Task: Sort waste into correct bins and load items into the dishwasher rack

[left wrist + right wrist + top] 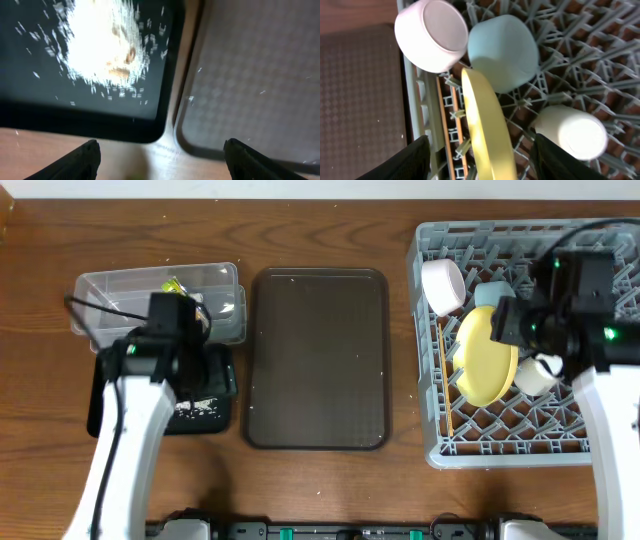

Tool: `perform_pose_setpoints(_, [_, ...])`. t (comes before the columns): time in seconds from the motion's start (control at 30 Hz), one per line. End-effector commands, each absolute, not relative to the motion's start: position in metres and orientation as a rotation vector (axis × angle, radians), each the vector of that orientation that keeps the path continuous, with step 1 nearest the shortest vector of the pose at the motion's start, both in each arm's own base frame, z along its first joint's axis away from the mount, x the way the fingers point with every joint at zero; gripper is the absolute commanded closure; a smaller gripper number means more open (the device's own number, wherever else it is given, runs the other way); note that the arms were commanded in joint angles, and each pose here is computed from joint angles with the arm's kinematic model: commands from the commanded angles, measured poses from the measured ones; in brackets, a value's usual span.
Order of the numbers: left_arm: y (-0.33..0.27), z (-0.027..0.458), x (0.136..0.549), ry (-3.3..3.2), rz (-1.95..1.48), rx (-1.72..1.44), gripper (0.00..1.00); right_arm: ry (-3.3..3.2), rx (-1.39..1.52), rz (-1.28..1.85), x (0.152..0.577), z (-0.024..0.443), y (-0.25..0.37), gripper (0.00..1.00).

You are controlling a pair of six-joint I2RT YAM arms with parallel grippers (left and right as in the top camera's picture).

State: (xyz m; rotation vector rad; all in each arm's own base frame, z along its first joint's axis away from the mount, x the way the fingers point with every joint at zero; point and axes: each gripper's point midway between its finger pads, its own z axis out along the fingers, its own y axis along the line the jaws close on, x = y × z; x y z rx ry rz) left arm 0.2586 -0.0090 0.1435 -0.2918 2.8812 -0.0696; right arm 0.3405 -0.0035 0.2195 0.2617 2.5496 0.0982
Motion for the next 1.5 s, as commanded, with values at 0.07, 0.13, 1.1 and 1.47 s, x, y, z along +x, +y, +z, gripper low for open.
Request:
perform_pose_setpoints(0.07, [-0.008,0.161,0.246,2.725,-0.084,-0.261,0.18,2.516,0.354,0.073,0.316,0.203,-0.010,0.36])
perform_pose_setpoints(0.13, [-0.008,0.164,0.242,2.661,-0.093,-0.254,0.18,2.501,0.353,0.072,0.307,0.193,-0.010,0.35])
perform_pose_setpoints(1.1, [-0.007,0.155,0.222,2.527,-0.111,-0.242,0.02,2.470,0.460,0.191,0.252,0.123,0.003,0.01])
perform_pose_setpoints(1.47, [-0.007,0.155,0.222,2.527,-0.111,-0.242,0.02,2.476,0.461,0.190,0.251,0.122,0.003,0.01])
